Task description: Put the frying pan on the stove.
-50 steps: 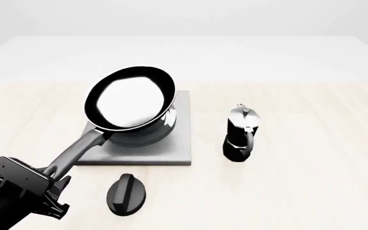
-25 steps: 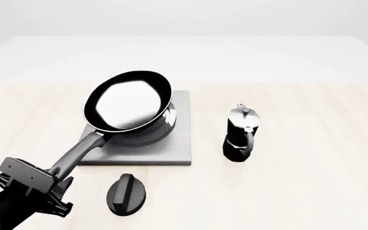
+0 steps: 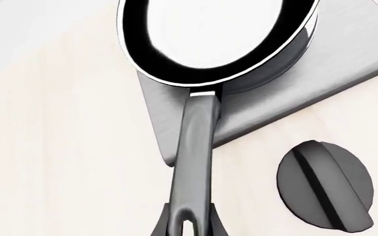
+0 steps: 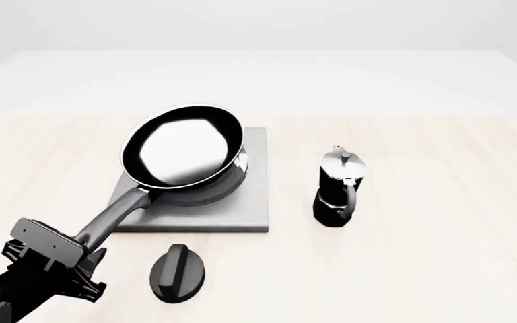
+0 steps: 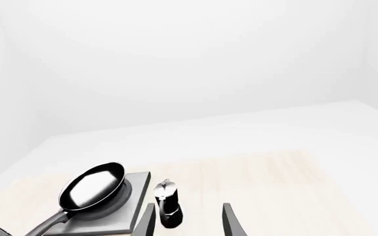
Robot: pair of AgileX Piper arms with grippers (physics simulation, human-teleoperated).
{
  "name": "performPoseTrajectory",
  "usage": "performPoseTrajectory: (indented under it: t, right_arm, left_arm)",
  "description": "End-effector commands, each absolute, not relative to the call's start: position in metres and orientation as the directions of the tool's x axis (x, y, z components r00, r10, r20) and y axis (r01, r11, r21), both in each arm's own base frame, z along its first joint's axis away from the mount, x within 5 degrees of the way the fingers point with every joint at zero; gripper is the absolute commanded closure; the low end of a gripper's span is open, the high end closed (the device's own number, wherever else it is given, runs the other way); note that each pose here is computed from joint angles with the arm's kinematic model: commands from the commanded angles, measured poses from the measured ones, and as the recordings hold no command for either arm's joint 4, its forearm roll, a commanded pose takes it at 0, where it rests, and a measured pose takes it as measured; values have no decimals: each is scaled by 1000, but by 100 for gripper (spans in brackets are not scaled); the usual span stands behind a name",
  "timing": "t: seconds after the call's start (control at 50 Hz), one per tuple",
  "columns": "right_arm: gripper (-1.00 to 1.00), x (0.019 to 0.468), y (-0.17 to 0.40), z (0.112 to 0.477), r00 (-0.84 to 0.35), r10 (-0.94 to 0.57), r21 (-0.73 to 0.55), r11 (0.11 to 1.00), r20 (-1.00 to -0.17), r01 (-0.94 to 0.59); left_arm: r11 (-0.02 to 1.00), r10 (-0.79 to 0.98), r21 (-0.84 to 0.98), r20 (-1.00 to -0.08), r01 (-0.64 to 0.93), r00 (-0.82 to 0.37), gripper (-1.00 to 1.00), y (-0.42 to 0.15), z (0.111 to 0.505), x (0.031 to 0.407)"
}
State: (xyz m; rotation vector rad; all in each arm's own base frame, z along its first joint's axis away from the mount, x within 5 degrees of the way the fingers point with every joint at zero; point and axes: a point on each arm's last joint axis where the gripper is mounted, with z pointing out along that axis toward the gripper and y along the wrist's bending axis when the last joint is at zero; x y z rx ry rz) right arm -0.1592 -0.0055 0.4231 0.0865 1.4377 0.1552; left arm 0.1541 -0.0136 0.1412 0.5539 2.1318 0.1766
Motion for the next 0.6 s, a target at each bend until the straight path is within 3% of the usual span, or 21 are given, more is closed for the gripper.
performPoseTrajectory:
  t: [0.02, 0.48, 0.5, 0.6]
  right_arm:
    - [-100, -159, -5, 423, 125, 155, 149, 988, -980, -50]
    - [-100, -159, -5, 423, 125, 154, 149, 988, -980, -50]
    - [-100, -159, -5, 423, 125, 155, 149, 988, -980, -50]
    - [-100, -159, -5, 423, 125, 155, 149, 988, -980, -51]
  left_arm:
    - [899, 433, 327, -767, 291, -474, 100, -13, 147, 162]
    - [902, 429, 333, -765, 275, -481, 100, -9, 151, 158]
    - [903, 426, 333, -770, 270, -475, -100, -9, 156, 157]
    - [904, 423, 333, -788, 268, -448, -100, -11, 178, 151]
